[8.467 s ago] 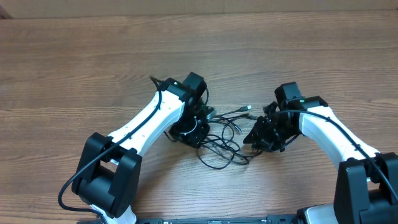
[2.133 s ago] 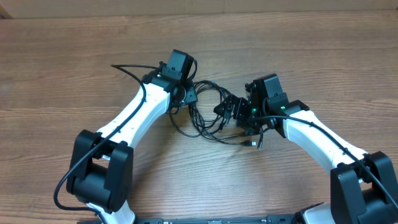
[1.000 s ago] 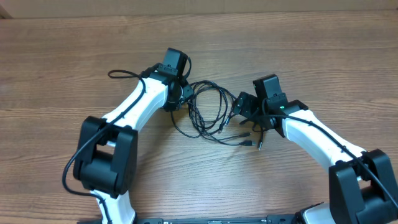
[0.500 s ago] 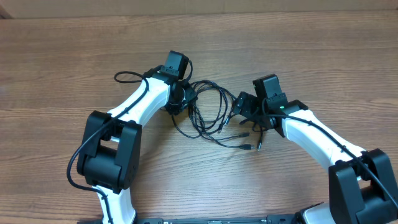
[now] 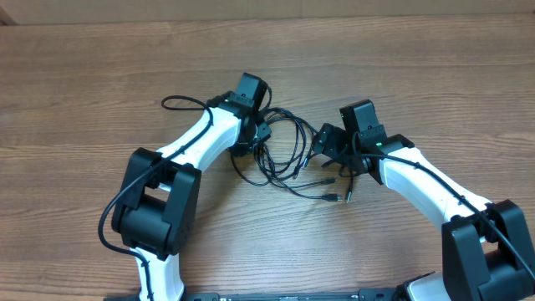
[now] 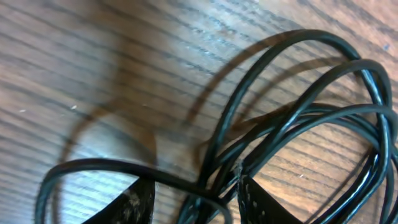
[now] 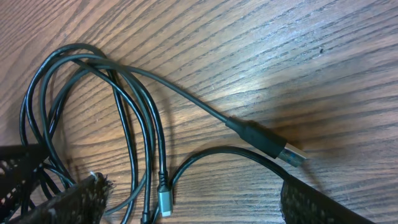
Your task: Untangle cables
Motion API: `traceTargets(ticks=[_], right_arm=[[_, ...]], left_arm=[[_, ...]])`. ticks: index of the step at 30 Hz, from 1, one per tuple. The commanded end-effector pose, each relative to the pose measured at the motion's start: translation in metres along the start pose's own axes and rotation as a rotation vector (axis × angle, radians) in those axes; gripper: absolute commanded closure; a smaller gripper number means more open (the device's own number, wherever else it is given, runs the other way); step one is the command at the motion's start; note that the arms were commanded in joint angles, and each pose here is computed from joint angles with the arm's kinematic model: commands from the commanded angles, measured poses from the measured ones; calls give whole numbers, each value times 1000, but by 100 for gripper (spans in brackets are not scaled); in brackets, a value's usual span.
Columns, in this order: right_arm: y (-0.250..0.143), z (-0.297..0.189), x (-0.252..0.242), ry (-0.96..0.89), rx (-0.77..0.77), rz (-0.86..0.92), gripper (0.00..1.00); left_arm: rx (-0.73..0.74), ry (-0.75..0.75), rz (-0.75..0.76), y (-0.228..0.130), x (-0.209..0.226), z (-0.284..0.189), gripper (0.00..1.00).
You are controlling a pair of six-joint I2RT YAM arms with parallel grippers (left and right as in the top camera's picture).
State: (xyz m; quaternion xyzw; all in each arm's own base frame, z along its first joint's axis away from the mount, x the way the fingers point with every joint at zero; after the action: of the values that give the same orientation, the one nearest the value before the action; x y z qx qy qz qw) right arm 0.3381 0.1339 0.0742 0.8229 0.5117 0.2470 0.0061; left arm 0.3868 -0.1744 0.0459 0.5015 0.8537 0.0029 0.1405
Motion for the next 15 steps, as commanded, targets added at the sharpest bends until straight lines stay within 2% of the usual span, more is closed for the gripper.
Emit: traceTargets(ticks=[1, 9, 15], right_arm=[[3, 1, 2, -5, -14, -7, 13], [3, 1, 2, -5, -15, -8, 13], [3, 1, 2, -4, -15, -11, 19]], left_arm=[[-48, 13, -18, 10, -2, 3, 61], [-54, 14, 8, 11, -2, 3, 96], [-14, -151, 161, 17, -43, -20, 96]])
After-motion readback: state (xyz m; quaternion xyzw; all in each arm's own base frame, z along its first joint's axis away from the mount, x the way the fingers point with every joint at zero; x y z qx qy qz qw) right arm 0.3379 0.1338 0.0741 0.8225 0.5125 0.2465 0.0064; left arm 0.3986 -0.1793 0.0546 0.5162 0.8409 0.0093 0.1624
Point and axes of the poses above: each gripper's point midway between its finger pads, its own z axis out along the fingers, its own x axis along the line the jaws close on, y = z × x, the point moved 3 cm from there along -z, back along the fingers, and after that the axes turned 4 degrees about z, right-handed, at the moved point
